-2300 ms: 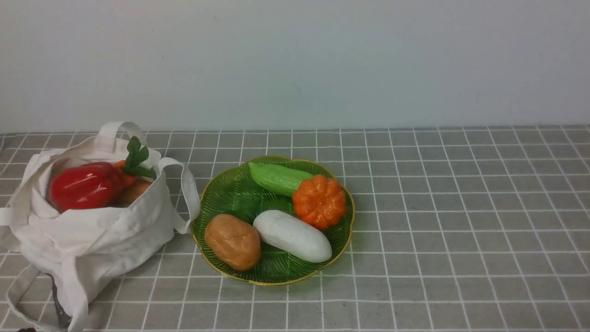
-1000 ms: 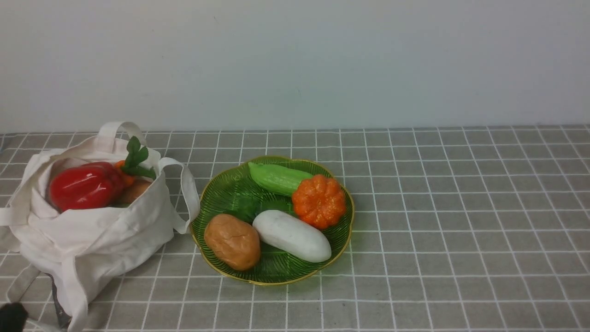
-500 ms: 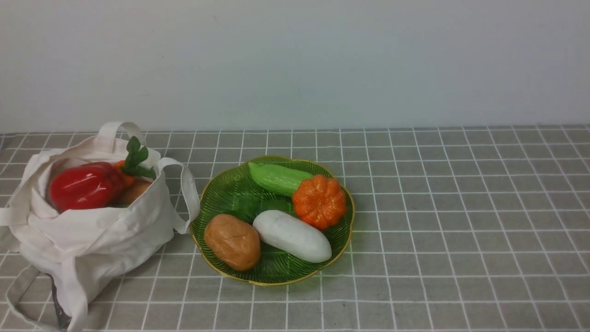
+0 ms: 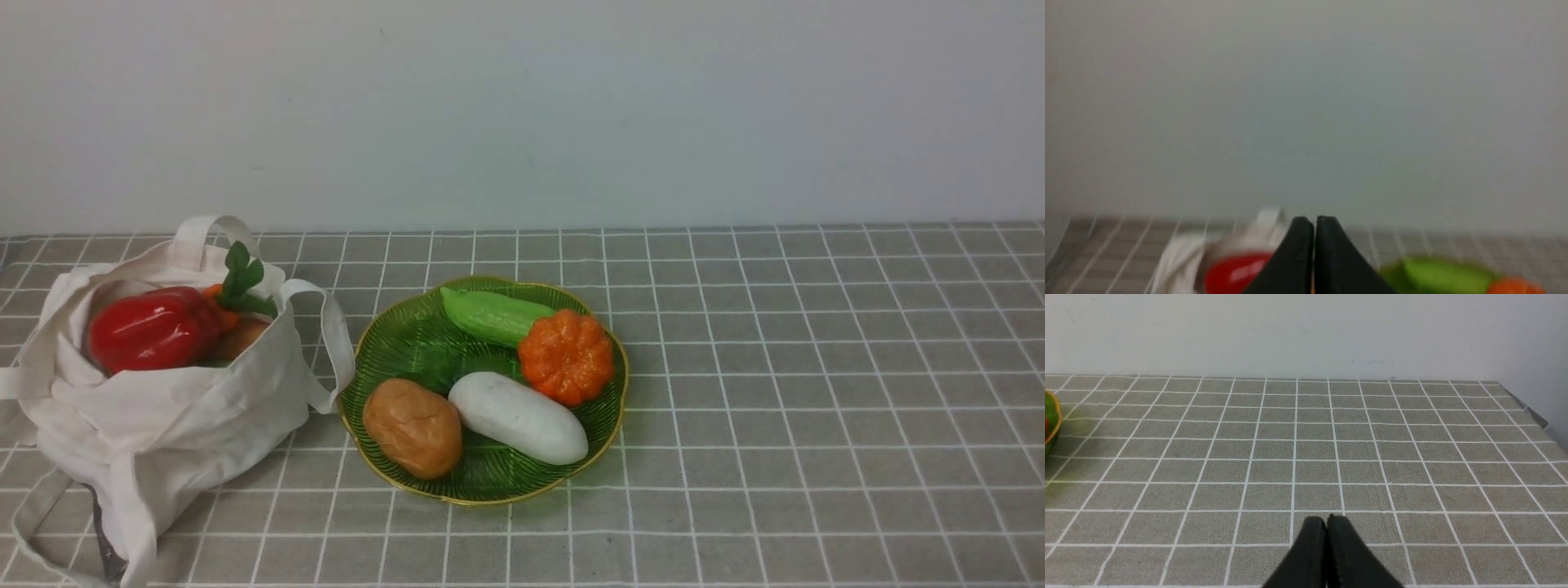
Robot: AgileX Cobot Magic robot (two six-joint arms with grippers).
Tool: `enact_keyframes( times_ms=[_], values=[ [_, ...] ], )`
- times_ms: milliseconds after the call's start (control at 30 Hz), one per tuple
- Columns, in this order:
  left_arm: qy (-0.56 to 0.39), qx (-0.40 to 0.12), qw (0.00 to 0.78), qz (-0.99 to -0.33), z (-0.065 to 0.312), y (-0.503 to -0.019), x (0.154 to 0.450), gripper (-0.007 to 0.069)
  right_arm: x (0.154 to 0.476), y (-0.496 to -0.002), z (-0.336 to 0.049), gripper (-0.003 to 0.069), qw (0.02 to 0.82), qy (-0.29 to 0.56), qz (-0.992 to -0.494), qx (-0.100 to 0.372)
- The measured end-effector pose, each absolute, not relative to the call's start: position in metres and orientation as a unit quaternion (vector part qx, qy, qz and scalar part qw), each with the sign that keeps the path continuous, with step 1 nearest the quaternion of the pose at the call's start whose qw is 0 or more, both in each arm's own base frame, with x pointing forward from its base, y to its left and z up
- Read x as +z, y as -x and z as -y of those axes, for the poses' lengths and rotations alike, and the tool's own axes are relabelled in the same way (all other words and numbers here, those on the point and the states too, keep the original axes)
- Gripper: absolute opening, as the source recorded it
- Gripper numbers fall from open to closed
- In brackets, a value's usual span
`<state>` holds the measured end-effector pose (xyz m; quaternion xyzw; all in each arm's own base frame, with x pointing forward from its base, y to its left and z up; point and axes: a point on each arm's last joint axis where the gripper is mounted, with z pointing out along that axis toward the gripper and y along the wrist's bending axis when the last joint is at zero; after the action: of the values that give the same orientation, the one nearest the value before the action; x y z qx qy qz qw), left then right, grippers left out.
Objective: Take vegetables from bag on grey coffee tablecloth place on plate.
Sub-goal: 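Reach into the bag and grasp the red bell pepper with the left gripper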
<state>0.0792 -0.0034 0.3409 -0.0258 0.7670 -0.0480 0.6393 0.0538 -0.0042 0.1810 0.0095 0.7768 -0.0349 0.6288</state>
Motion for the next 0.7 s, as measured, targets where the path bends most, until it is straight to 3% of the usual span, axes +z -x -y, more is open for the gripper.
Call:
enact_keyframes(
  times_ms=[67,167,267,433,700],
  values=[
    [0.015,-0.036,0.59,-0.807,0.004,-0.088,0.341,-0.0005,0.181,-0.054,0.004,-0.0013,0.629,-0.01,-0.777,-0.035],
    [-0.051,0.005,0.408,-0.912,0.005,-0.119,0.333,-0.0005,0.181,-0.054,0.004,-0.0013,0.629,-0.01,-0.777,-0.035],
    [-0.126,0.028,0.31,-0.942,0.005,-0.148,0.323,-0.0005,0.181,-0.054,0.004,-0.0013,0.629,-0.01,-0.777,-0.035],
    [-0.251,0.053,0.238,-0.937,0.007,-0.197,0.31,-0.0005,0.181,-0.054,0.004,-0.0013,0.629,-0.01,-0.777,-0.035],
    [-0.279,0.059,0.223,-0.932,0.008,-0.258,0.315,0.0008,0.181,-0.054,0.004,-0.0013,0.629,-0.01,-0.777,-0.035]
  ],
)
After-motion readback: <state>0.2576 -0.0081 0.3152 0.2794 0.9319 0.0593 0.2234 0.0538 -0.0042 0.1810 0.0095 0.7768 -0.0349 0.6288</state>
